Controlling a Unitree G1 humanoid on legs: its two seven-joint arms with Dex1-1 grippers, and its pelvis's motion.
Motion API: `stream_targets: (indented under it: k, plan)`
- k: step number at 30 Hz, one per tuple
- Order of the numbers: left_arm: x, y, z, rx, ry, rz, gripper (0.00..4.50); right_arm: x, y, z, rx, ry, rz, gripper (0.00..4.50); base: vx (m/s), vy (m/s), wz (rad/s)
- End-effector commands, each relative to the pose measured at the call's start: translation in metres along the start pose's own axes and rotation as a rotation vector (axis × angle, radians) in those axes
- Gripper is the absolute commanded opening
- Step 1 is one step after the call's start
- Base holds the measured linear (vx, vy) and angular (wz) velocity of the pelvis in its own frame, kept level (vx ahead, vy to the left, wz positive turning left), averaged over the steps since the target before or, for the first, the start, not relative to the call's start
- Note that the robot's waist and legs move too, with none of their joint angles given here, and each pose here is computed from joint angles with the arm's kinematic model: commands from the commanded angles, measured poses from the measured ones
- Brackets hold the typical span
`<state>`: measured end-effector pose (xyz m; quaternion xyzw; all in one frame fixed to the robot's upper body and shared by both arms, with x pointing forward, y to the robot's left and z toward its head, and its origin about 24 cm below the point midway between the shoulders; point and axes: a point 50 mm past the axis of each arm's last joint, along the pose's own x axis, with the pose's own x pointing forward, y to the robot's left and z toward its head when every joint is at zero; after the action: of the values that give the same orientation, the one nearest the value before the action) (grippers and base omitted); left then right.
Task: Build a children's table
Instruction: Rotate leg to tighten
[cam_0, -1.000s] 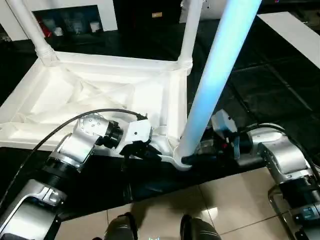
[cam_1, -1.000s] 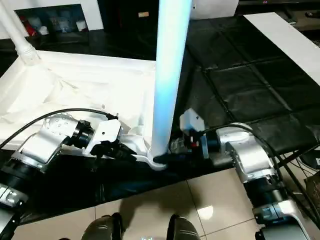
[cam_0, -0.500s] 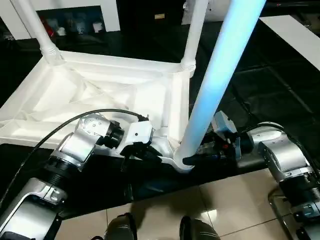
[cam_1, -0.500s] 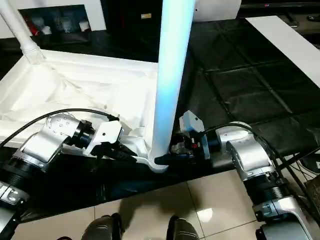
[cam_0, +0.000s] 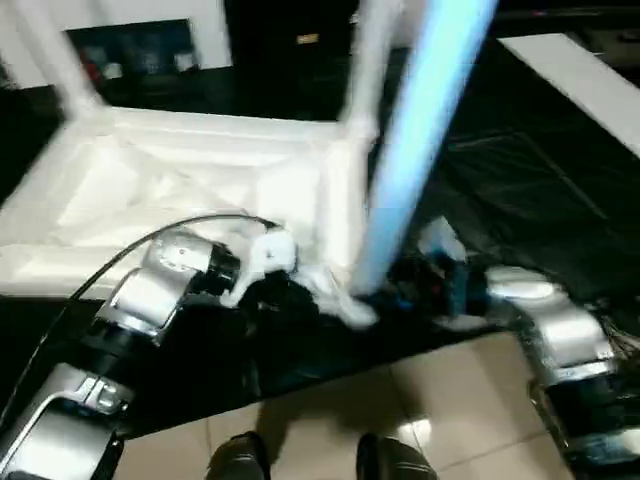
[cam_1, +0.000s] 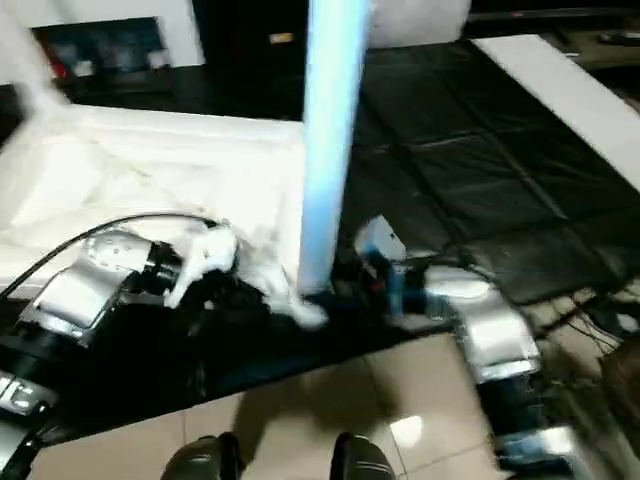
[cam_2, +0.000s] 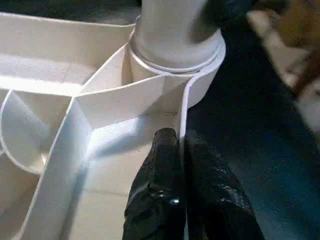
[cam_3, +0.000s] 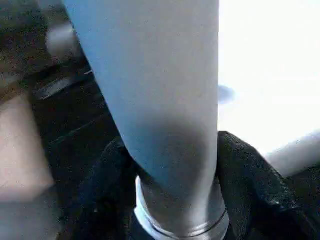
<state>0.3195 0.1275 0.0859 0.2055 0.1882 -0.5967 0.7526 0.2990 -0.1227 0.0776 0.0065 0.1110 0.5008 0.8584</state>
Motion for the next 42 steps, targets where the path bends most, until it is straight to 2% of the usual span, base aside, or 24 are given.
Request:
stream_targets:
  k: [1, 6, 11, 12, 15, 16, 21, 24, 26, 27, 28, 29, 33, 34, 35, 37, 38, 39, 41, 42]
  plan:
    - [0.033, -0.009, 0.016, -0.020, -0.072, -0.008, 0.00, 0.033, 0.023, -0.005, 0.058, 0.018, 0.053, 2.01, 0.000, 0.000, 0.00]
    - [0.057, 0.008, 0.035, -0.124, -0.113, 0.237, 0.00, 0.075, 0.023, 0.000, 0.159, -0.004, -0.232, 1.99, 0.000, 0.000, 0.00]
    - [0.069, 0.016, 0.049, -0.174, -0.137, 0.380, 0.00, 0.099, 0.015, 0.014, 0.182, -0.031, -0.435, 1.99, 0.000, 0.000, 0.00]
    - [0.069, 0.017, 0.050, -0.175, -0.136, 0.390, 0.00, 0.101, 0.014, 0.016, 0.178, -0.042, -0.446, 2.54, 0.000, 0.000, 0.00]
    - [0.068, 0.018, 0.051, -0.157, -0.135, 0.394, 0.00, 0.103, 0.011, 0.022, 0.163, -0.071, -0.484, 2.74, -0.006, 0.017, -0.04]
    - [0.067, 0.018, 0.049, -0.149, -0.132, 0.387, 0.00, 0.102, 0.010, 0.021, 0.159, -0.074, -0.489, 3.05, 0.000, 0.000, 0.00]
    - [0.061, 0.014, 0.040, -0.100, -0.116, 0.318, 0.00, 0.088, 0.000, 0.022, 0.090, -0.119, -0.524, 3.36, 0.000, 0.000, 0.00]
    - [0.056, 0.015, 0.033, -0.063, -0.099, 0.313, 0.00, 0.069, -0.009, 0.022, -0.009, -0.145, -0.589, 3.64, 0.000, 0.000, 0.00]
    - [0.052, 0.017, 0.029, -0.029, -0.099, 0.319, 0.00, 0.051, -0.011, 0.024, -0.015, -0.189, -0.596, 3.83, 0.000, 0.000, 0.00]
    - [0.052, 0.017, 0.029, -0.025, -0.100, 0.320, 0.00, 0.049, -0.011, 0.024, -0.015, -0.193, -0.598, 3.83, 0.000, 0.000, 0.00]
    - [0.048, 0.020, 0.026, 0.015, -0.111, 0.337, 0.00, 0.024, -0.013, 0.024, -0.011, -0.244, -0.629, 3.95, 0.000, 0.000, 0.00]
    - [0.046, 0.022, 0.025, 0.028, -0.119, 0.349, 0.00, 0.012, -0.012, 0.024, -0.015, -0.267, -0.646, 4.06, 0.000, 0.000, 0.00]
    - [0.039, 0.028, 0.025, 0.024, -0.179, 0.404, 0.00, -0.017, -0.006, 0.019, -0.017, -0.315, -0.682, 4.40, 0.000, 0.000, 0.00]
    - [0.037, 0.030, 0.026, 0.027, -0.200, 0.417, 0.44, -0.023, -0.004, 0.017, -0.011, -0.324, -0.693, 4.40, 0.000, 0.000, 0.00]
    - [0.034, 0.032, 0.027, 0.023, -0.224, 0.431, 0.55, -0.029, 0.000, 0.016, -0.007, -0.338, -0.690, 4.49, 0.000, 0.000, 0.00]
    - [0.029, 0.033, 0.029, 0.025, -0.258, 0.424, 0.54, -0.036, 0.007, 0.008, -0.008, -0.311, -0.679, 4.50, 0.000, 0.000, 0.00]
    - [0.029, 0.033, 0.029, 0.025, -0.258, 0.424, 0.69, -0.036, 0.007, 0.008, -0.008, -0.311, -0.679, 4.50, 0.000, 0.000, 0.00]
    - [0.027, 0.033, 0.031, 0.013, -0.277, 0.427, 0.69, -0.038, 0.010, 0.003, 0.005, -0.292, -0.665, 4.50, 0.000, 0.000, 0.00]
    - [0.017, 0.036, 0.033, -0.042, -0.346, 0.461, 0.98, -0.043, 0.021, -0.004, 0.002, -0.257, -0.626, 4.50, 0.000, 0.000, 0.00]
    - [0.017, 0.036, 0.033, -0.042, -0.346, 0.461, 0.98, -0.043, 0.021, -0.004, 0.002, -0.257, -0.626, 4.50, 0.000, 0.000, 0.00]
